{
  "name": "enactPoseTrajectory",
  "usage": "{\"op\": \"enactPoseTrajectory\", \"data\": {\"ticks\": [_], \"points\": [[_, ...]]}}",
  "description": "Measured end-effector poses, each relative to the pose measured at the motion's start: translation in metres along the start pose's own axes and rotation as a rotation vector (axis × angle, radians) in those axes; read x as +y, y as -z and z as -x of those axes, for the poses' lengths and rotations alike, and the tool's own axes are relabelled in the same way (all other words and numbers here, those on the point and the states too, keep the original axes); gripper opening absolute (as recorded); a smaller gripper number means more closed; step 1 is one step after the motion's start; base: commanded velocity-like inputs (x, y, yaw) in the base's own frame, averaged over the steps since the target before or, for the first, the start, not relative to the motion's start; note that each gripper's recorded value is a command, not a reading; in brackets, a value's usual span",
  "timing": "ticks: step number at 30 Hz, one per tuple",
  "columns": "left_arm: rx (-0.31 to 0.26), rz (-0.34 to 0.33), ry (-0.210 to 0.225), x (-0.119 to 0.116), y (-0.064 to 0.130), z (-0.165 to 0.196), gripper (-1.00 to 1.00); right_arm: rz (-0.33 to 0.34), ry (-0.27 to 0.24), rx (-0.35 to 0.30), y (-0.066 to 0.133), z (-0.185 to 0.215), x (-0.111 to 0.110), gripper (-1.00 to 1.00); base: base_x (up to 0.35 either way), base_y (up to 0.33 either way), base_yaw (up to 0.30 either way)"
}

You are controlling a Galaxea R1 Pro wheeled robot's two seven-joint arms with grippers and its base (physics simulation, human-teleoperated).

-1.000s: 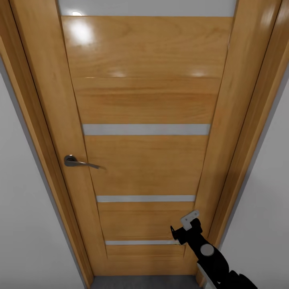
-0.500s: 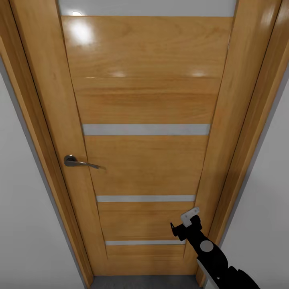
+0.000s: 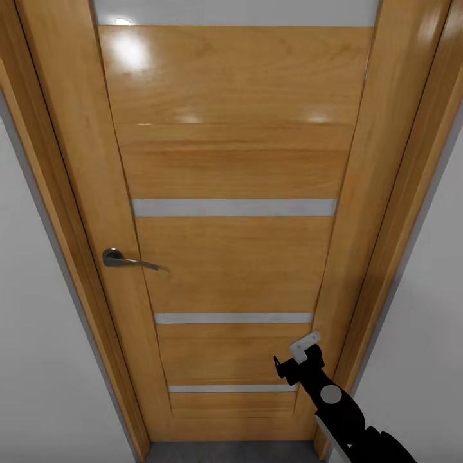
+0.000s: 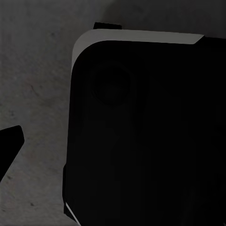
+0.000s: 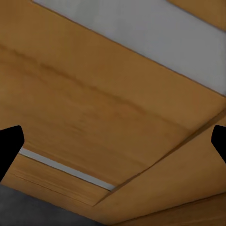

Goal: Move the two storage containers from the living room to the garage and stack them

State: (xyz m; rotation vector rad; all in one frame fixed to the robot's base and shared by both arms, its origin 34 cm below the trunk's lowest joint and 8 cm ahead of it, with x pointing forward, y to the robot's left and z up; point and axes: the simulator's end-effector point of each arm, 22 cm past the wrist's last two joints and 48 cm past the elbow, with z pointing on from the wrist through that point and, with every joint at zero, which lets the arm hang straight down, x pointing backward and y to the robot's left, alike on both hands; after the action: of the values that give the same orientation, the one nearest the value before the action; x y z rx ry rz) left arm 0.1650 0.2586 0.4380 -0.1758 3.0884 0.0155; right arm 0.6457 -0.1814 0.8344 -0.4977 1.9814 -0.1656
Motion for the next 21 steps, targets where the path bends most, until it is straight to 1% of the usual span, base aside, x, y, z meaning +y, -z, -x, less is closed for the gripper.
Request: {"op": "enactPoseTrajectory", "data": {"ticks": [9, 12, 15, 21], "points": [[0.0, 0.0, 0.0, 0.0, 0.0, 0.0, 1.0, 0.0, 0.0, -0.002, 0.0, 0.0, 0.0, 1.0, 0.0, 0.0, 0.0], [0.0, 0.001, 0.0, 0.0, 0.0, 0.0, 1.0, -0.029, -0.002, -0.016, -0.001, 0.008, -0.006, 1.0, 0.0, 0.0, 0.0], [0.0, 0.001, -0.001, 0.0, 0.0, 0.0, 1.0, -0.047, -0.001, -0.041, -0.004, 0.025, -0.014, 1.0, 0.0, 0.0, 0.0], [0.0, 0.002, -0.001, 0.001, 0.0, 0.0, 1.0, -0.059, 0.001, -0.069, -0.007, 0.043, -0.02, 1.0, 0.0, 0.0, 0.0]]}}
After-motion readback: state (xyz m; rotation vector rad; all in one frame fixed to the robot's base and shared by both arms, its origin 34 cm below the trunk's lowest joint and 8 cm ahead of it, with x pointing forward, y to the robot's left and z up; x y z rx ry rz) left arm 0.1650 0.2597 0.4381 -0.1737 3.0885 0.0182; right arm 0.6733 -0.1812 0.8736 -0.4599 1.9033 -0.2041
